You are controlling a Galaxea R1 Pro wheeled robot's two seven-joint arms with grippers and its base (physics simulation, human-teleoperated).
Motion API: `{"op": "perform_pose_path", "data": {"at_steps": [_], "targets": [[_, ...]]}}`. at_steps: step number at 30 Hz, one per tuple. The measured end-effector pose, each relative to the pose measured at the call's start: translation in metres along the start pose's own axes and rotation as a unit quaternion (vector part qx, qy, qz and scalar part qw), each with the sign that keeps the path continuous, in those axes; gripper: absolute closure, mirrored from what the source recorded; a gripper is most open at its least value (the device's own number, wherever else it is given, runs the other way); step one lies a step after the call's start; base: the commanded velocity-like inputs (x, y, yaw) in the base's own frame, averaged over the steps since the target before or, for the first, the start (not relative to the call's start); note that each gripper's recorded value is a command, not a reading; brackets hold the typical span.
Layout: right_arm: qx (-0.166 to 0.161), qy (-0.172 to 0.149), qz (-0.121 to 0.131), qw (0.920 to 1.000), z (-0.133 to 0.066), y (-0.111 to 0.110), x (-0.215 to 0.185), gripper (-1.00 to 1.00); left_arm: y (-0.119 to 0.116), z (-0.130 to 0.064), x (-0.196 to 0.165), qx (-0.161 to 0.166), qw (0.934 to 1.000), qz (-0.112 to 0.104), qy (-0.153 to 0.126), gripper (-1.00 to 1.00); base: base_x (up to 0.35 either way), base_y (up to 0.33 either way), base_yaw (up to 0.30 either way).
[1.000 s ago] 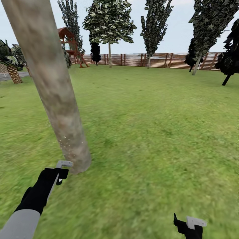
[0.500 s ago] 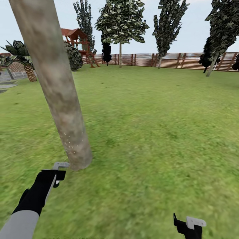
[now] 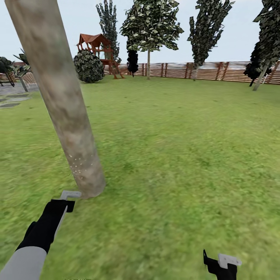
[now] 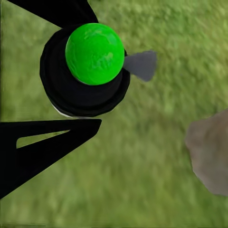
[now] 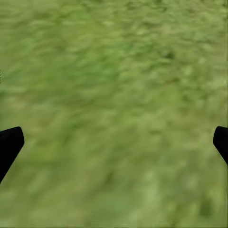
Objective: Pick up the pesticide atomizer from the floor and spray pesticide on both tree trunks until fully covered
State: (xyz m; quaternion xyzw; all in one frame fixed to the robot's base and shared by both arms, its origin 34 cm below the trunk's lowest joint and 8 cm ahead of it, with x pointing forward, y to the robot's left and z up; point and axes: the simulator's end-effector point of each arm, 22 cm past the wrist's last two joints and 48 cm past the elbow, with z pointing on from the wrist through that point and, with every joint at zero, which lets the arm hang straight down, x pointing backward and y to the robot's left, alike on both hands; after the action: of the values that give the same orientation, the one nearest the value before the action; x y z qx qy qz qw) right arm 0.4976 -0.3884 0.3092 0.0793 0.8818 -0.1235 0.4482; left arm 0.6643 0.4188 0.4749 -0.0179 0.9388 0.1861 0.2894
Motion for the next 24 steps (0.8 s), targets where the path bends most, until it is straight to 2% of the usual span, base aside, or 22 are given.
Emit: {"op": "perform_pose_path", "data": {"at_steps": [5, 24], "targets": [[0.0, 0.0, 0.0, 1.0, 0.0, 0.0, 0.0, -1.0, -0.021, -0.003, -0.001, 0.014, 0.9999, -0.002, 0.0, 1.0, 0.041, -0.272, 0.277], [0.0, 0.0, 0.0, 1.0, 0.0, 0.001, 0.0, -1.0, -0.024, -0.004, -0.001, 0.014, 0.9999, -0.001, -0.001, 1.0, 0.212, -0.211, 0.264]]}}
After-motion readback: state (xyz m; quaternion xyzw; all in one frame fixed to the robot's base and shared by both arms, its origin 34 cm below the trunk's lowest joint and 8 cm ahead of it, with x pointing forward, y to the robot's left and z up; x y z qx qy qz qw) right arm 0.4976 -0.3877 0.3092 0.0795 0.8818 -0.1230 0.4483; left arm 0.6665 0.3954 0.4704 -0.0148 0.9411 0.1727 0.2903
